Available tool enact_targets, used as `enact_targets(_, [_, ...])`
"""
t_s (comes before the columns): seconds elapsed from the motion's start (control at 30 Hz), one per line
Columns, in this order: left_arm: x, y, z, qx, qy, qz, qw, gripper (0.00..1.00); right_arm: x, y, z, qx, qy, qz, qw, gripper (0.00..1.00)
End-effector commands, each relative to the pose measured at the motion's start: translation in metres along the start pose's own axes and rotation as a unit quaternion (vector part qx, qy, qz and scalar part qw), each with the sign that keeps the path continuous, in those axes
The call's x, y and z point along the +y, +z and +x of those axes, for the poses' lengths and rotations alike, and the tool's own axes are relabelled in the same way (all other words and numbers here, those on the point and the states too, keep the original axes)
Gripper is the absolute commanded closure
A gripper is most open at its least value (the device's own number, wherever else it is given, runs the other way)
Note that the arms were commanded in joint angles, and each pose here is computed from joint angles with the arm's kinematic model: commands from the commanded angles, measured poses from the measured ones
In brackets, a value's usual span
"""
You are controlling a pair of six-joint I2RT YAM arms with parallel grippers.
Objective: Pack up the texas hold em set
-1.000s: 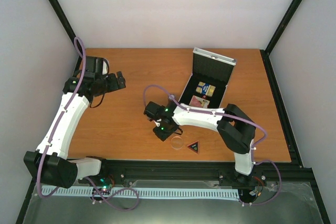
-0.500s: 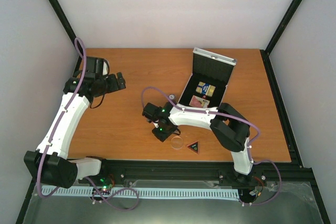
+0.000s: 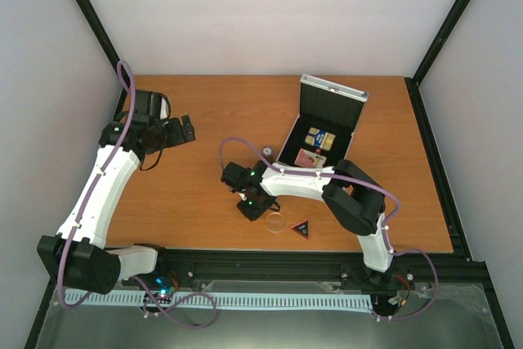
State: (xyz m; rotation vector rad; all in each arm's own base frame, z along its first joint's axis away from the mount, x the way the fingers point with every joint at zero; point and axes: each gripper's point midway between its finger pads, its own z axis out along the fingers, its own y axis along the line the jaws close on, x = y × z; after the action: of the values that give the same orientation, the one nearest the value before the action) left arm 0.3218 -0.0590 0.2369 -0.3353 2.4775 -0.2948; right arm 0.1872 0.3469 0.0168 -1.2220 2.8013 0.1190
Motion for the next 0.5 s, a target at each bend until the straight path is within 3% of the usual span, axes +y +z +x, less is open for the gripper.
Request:
enact_targets(0.0, [-0.001, -0.011, -0.001, -0.011, 0.005, 0.003, 1.000, 0.00, -0.002, 0.005, 0.003, 0.004, 0.002, 0.006, 1.000, 0.75])
enact_targets(0.2, [0.000, -0.014, 0.001, -0.014, 0.005, 0.004, 1.000, 0.00, -0.009, -0.013, 0.003, -0.005, 0.007, 0.025, 1.000, 0.78])
enact_targets(0.47, [0.004, -0.016, 0.006, -0.018, 0.002, 0.001, 1.000, 0.00, -0.066, -0.091, -0.004, -0.072, 0.085, 0.079, 0.991, 0.79])
